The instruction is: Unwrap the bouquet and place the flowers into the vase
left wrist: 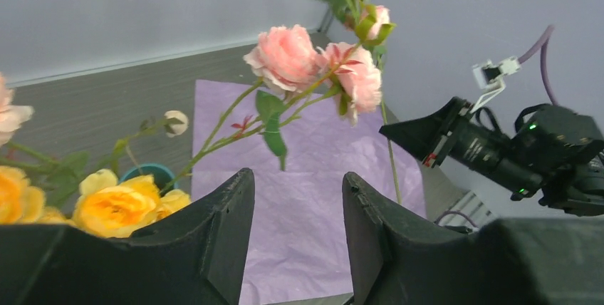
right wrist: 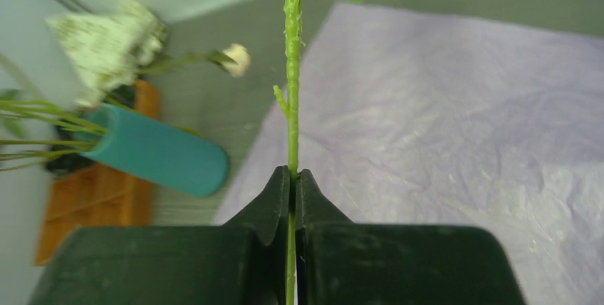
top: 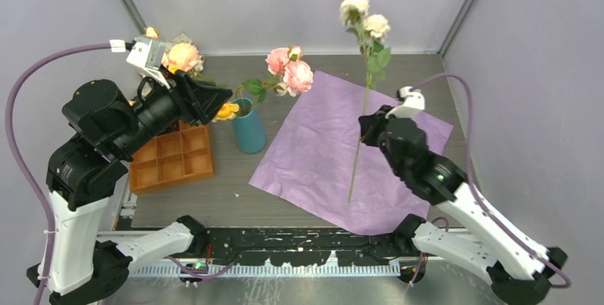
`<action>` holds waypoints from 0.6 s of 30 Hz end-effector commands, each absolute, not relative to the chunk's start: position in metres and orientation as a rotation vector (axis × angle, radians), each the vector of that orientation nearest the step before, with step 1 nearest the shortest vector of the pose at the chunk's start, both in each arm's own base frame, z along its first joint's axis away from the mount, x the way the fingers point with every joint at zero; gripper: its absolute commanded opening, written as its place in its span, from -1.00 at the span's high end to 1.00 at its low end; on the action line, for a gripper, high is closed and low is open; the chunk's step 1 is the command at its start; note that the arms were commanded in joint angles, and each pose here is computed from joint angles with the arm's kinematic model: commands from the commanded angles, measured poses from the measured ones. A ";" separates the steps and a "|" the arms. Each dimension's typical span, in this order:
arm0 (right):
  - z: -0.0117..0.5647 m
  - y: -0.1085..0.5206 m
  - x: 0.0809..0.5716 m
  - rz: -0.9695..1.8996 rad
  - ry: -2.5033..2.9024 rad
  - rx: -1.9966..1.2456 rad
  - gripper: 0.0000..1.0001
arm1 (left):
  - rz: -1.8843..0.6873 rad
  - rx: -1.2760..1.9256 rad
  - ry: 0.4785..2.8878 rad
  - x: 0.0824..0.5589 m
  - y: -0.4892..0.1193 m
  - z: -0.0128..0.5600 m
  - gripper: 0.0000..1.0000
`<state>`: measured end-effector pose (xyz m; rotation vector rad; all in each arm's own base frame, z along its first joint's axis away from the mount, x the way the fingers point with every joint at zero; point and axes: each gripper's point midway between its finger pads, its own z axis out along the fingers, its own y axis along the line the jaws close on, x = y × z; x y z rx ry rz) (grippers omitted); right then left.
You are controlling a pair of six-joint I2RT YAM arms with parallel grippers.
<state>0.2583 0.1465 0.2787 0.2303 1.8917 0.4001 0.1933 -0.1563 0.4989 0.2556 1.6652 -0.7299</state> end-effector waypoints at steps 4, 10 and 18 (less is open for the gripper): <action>0.402 0.172 0.205 0.854 1.584 -0.012 0.98 | -1.045 0.438 1.505 0.176 -0.210 0.531 -0.05; 0.457 0.227 0.162 1.237 1.430 -0.279 0.98 | -1.198 0.575 1.449 0.169 -0.240 0.531 -0.11; 0.501 0.274 0.112 1.565 1.259 -0.510 0.98 | -1.361 0.765 1.267 0.143 -0.260 0.535 -0.18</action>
